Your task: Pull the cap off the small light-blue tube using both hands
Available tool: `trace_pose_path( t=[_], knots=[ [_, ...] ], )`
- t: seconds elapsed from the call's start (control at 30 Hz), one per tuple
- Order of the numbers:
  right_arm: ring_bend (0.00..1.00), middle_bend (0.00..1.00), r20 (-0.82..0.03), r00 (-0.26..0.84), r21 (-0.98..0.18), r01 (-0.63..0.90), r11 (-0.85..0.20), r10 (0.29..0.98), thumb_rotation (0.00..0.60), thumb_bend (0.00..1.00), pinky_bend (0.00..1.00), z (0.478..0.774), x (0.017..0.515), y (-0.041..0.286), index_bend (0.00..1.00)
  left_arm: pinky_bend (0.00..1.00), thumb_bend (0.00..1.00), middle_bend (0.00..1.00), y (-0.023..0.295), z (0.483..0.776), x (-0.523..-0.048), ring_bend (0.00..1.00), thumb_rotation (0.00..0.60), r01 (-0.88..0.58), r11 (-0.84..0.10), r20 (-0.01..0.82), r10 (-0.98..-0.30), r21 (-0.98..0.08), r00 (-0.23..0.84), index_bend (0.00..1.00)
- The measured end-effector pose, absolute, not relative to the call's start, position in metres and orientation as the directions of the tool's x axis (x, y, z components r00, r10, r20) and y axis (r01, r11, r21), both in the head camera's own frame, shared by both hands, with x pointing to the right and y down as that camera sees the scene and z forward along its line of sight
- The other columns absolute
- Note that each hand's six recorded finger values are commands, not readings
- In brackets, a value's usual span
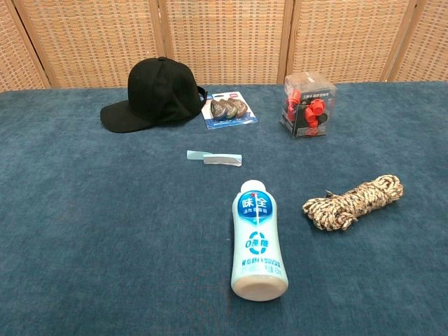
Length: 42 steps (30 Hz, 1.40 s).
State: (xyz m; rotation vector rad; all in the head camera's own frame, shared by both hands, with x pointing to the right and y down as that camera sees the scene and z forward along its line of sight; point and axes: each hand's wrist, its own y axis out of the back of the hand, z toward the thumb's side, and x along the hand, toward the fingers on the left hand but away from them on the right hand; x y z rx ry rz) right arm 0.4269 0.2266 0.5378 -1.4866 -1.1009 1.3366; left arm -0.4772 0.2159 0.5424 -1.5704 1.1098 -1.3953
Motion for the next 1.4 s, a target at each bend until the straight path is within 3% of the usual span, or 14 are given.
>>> trace_pose_path(
  t=[0.47, 0.83, 1.0, 1.13, 1.4],
  knots=[
    [0.0, 0.0, -0.305, 0.08, -0.946, 0.088, -0.311, 0.949, 0.6, 0.0, 0.0, 0.549, 0.417, 0.216, 0.01, 0.0, 0.0, 0.0, 0.208, 0.546, -0.477, 0.0, 0.6, -0.135, -0.351, 0.352, -0.936, -0.927, 0.017, 0.0],
    [0.0, 0.0, -0.374, 0.314, -0.879, 0.178, -0.441, 0.873, 0.6, 0.04, 0.0, 0.567, 0.319, 0.104, 0.27, 0.0, 0.0, 0.0, 0.2, 0.547, -0.48, 0.0, 0.6, -0.153, -0.34, 0.345, -0.939, -0.928, -0.005, 0.0],
    [0.0, 0.0, -0.376, 0.412, -0.839, 0.228, -0.494, 0.83, 0.6, 0.05, 0.0, 0.569, 0.253, 0.056, 0.3, 0.0, 0.0, 0.0, 0.195, 0.552, -0.484, 0.0, 0.6, -0.153, -0.349, 0.357, -0.933, -0.925, -0.033, 0.0],
    [0.0, 0.0, -0.356, 0.487, -0.841, 0.206, -0.501, 0.798, 0.6, 0.05, 0.0, 0.573, 0.199, 0.036, 0.31, 0.0, 0.0, 0.0, 0.189, 0.56, -0.487, 0.0, 0.6, -0.147, -0.364, 0.376, -0.925, -0.92, -0.06, 0.0],
    [0.0, 0.0, -0.409, 0.486, -0.838, 0.135, -0.529, 0.772, 0.6, 0.09, 0.0, 0.606, 0.137, 0.014, 0.32, 0.0, 0.0, 0.0, 0.183, 0.57, -0.488, 0.0, 0.6, -0.131, -0.386, 0.398, -0.914, -0.913, -0.082, 0.0]
  ],
)
